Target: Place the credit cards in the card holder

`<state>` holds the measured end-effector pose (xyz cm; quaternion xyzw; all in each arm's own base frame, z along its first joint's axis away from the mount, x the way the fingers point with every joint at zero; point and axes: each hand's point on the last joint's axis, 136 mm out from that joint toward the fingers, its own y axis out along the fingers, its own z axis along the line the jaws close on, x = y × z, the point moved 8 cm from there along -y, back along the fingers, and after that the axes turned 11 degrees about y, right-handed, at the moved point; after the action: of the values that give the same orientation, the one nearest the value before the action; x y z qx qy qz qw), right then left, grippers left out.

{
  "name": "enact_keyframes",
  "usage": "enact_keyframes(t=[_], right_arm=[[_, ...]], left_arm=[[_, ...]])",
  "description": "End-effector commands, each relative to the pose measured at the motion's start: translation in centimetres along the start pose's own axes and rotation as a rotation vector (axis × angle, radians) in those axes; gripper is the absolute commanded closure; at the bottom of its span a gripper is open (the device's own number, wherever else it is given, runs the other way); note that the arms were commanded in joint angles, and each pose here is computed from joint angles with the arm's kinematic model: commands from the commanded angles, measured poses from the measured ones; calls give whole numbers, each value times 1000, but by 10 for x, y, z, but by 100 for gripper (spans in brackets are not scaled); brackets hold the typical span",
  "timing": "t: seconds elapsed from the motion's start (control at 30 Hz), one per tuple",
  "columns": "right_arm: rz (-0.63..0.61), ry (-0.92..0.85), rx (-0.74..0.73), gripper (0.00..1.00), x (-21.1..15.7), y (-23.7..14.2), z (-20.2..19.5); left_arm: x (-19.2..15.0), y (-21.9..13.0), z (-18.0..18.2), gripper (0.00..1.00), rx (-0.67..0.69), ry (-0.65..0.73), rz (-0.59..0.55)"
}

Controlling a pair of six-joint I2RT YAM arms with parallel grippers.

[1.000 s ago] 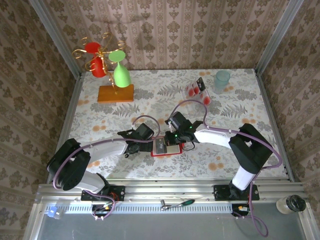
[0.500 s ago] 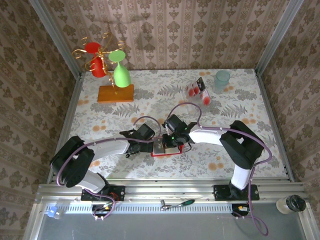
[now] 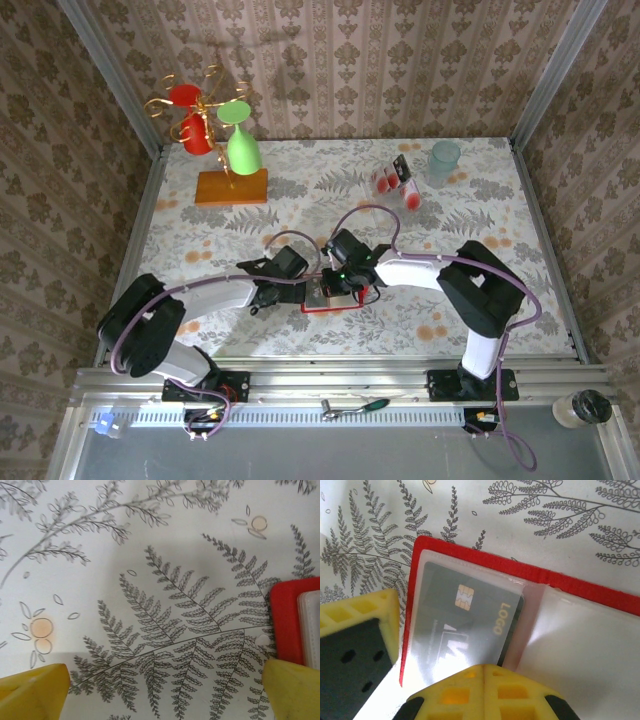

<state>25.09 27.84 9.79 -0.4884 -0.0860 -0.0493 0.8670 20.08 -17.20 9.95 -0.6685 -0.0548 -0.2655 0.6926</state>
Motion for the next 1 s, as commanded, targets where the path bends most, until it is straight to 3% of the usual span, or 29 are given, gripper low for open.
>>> enact_keyframes(t=[0.0, 0.97], right_arm=[[-46, -9, 4, 100, 8, -24, 5], [-12, 10, -24, 100, 21, 5, -2]], left_arm=[[-1, -11, 12, 0, 18, -17, -13], [-6, 9, 7, 0, 13, -5, 39]])
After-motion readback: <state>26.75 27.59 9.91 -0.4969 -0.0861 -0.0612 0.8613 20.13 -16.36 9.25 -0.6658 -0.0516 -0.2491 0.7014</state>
